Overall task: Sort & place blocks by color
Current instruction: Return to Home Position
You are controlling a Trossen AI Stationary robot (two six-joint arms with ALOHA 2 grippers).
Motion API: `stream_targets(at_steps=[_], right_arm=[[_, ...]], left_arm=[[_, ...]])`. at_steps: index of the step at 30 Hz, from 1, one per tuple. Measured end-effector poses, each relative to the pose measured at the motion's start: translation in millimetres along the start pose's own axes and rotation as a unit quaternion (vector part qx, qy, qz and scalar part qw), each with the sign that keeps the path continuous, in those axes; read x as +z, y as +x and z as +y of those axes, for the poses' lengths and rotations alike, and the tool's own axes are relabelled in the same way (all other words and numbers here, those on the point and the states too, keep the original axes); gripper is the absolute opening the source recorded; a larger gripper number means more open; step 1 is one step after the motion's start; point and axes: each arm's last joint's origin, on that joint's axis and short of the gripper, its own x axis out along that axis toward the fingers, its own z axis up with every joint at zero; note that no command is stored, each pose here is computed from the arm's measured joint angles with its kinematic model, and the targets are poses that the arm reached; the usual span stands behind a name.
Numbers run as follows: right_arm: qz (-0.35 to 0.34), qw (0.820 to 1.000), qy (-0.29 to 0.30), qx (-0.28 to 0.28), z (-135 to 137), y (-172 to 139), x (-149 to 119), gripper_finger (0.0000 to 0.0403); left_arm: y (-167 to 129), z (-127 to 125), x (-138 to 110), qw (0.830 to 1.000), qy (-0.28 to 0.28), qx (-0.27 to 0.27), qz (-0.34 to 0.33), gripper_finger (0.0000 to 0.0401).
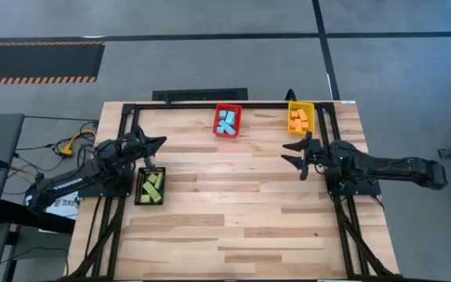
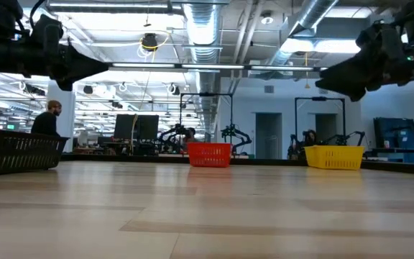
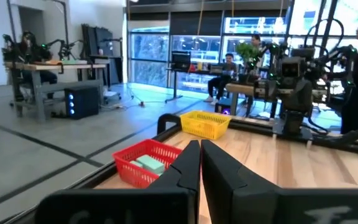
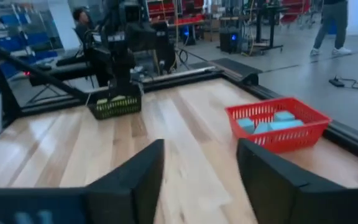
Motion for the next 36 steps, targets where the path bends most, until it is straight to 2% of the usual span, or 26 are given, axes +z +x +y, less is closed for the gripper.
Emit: stream_targets(at_steps=[3, 8, 10, 16, 24, 36], right_arm=[[-0.004, 1.000, 0.000, 0.000, -0.6, -6.1, -2.3, 0.0162], [0.018, 1.000, -0.001, 0.001, -1.7, -13.6, -13.7, 0.0042], [0.024, 1.000, -0.002, 0.008, -0.9, -16.4, -15.0, 0.0012], [0.008, 0.998, -0.022, 0.050, 4.6, -20.6, -12.4, 0.0023], [0.010, 0.998, -0.024, 0.054, 5.5, -20.8, -12.8, 0.0006], [0.010, 0.998, -0.024, 0.055, 5.5, -20.7, -13.0, 0.0049]], left_arm=[[-3.5, 0.1, -1.3, 1.000, 0.000, 0.014, 0.002, 0.0000], [-3.1, -1.3, -3.1, 1.000, -0.002, 0.005, 0.011, 0.0000], [-3.3, -1.8, -3.9, 1.000, -0.002, 0.001, 0.015, 0.0000], [-3.2, -2.7, -3.8, 1.000, -0.002, -0.011, 0.015, 0.0000], [-3.2, -2.4, -4.4, 1.000, -0.004, -0.007, 0.017, 0.0000], [-3.3, -1.8, -6.6, 1.000, -0.003, 0.002, 0.028, 0.0000]])
